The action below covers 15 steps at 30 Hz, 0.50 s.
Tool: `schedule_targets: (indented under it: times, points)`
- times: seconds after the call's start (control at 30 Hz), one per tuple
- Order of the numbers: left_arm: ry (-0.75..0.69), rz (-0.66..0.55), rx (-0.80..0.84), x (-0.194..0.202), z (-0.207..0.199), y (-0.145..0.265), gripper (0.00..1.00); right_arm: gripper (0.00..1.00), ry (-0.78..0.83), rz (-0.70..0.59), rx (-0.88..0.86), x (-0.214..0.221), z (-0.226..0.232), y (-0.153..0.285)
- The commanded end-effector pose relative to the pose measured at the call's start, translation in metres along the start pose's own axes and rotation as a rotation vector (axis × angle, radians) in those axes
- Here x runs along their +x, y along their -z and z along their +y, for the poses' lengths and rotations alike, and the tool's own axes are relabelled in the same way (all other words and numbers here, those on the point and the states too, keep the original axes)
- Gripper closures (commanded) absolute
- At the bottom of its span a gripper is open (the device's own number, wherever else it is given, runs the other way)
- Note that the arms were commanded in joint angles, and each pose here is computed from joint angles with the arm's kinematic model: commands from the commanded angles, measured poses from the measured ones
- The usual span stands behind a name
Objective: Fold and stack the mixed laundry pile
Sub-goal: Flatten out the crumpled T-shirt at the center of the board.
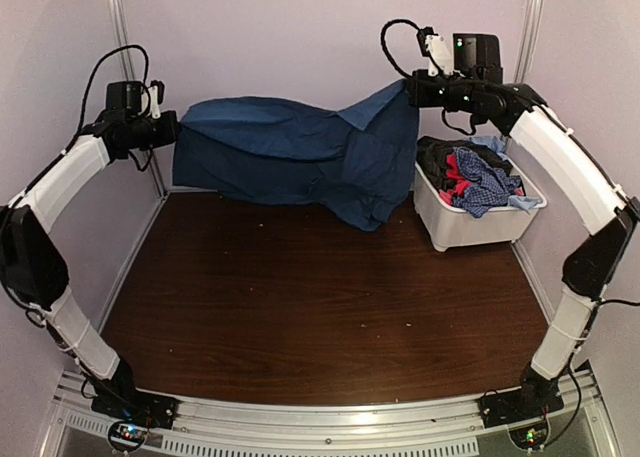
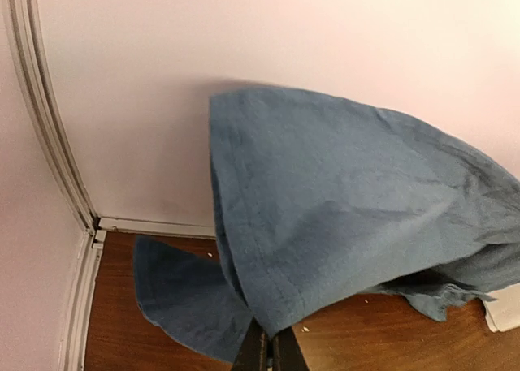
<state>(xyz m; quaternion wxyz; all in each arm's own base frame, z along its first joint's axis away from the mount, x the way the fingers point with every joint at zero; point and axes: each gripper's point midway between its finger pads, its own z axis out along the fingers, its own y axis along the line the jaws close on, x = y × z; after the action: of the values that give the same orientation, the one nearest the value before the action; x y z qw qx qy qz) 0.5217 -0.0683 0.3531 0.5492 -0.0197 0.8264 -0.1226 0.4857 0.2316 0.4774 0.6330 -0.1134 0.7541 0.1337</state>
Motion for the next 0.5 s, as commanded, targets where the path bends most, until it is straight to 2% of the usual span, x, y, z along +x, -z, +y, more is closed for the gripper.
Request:
schedule_targets:
  times: [0.0, 0.07, 0.1, 0.17, 0.23, 0.27, 0.37, 0.47]
  points:
    - [-0.014, 0.038, 0.126, 0.043, -0.019, 0.053, 1.0, 1.0, -0.041, 0.109, -0.165, 0.066, 0.027, 0.04]
    - [0.035, 0.137, 0.122, 0.11, -0.01, 0.071, 0.97, 1.0, -0.057, 0.148, -0.213, 0.095, 0.031, 0.071]
    - [0.066, 0.163, 0.112, 0.133, -0.005, 0.081, 0.91, 1.0, -0.067, 0.201, -0.243, 0.12, 0.035, 0.079]
    - [0.114, 0.226, 0.088, 0.18, 0.004, 0.1, 0.57, 1.0, -0.08, 0.322, -0.317, 0.176, 0.047, 0.096]
    - [0.15, 0.246, 0.085, 0.209, 0.007, 0.122, 0.37, 1.0, -0.068, 0.414, -0.326, 0.219, 0.049, 0.114]
    - [0.159, 0.243, 0.066, 0.216, 0.011, 0.132, 0.3, 1.0, -0.073, 0.448, -0.347, 0.237, 0.051, 0.122]
    - [0.171, 0.243, 0.042, 0.23, 0.016, 0.148, 0.22, 1.0, -0.114, 0.532, -0.374, 0.28, 0.054, 0.13]
    - [0.185, 0.301, 0.039, 0.245, 0.016, 0.148, 0.22, 1.0, -0.128, 0.59, -0.377, 0.303, 0.055, 0.126]
